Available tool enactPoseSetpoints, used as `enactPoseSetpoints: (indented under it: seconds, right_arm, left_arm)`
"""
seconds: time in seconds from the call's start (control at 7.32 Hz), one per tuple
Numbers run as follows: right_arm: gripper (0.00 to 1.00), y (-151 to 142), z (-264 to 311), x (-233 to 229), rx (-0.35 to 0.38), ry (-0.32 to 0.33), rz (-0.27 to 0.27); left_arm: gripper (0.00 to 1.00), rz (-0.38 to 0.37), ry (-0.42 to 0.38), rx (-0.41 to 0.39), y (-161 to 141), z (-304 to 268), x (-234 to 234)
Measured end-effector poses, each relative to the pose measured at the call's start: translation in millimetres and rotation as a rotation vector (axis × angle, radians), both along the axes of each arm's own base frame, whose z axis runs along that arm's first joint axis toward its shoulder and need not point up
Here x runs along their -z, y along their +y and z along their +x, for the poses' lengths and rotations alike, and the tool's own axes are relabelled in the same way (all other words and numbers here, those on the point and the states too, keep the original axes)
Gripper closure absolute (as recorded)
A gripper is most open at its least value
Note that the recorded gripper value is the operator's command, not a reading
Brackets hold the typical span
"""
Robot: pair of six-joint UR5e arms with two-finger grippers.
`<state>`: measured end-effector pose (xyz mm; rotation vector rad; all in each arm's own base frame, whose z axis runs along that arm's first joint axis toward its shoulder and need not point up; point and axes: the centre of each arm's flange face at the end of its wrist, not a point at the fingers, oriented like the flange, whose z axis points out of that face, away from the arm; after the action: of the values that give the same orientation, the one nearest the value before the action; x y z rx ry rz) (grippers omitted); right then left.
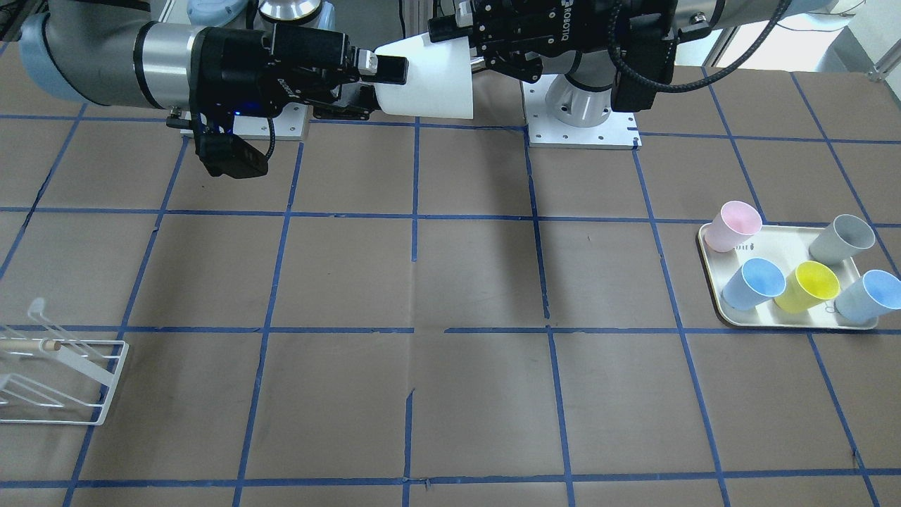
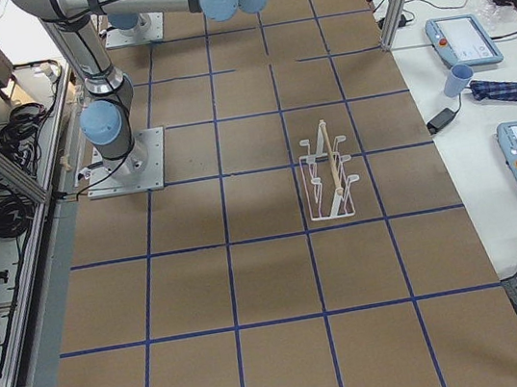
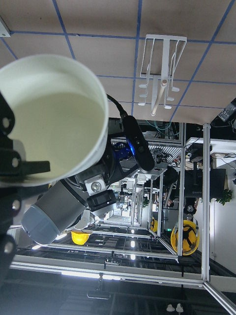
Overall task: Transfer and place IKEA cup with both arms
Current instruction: 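Grasp the white cup with the left gripper beside the right gripper, then open the right gripper and withdraw it while the left carries the cup toward the tray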
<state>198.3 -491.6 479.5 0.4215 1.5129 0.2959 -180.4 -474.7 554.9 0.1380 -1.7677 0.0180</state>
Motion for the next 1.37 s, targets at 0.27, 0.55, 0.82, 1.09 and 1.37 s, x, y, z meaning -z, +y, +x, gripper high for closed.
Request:
enactPoseSetpoints:
  seconds: [0.27,0.55,0.82,1.09,1.37]
  right_arm:
    - [0.0,-1,-3,1,0.005,0.0,0.008]
    - [0.0,-3,-6,-3,0.009,-0.003,0.046]
    - [0.0,-7,-18,-2,0.018,0.01,0.066]
    - [0.0,-14,-71,5,-0.004,0.14,0.035]
    - [0.0,-7,-120,13,-0.098,0.374,-0.008]
  left_arm:
    - [1.0,-0.003,0.0,-0.005,1,2,-2]
    - [1.0,0.001,-0.003,-0.008,1,3,-2]
    - [1.0,0.014,-0.076,-0.014,1,9,1]
    - [1.0,0.045,-0.317,-0.035,-3,33,14]
    - [1.0,0.06,-0.701,-0.008,-8,74,47]
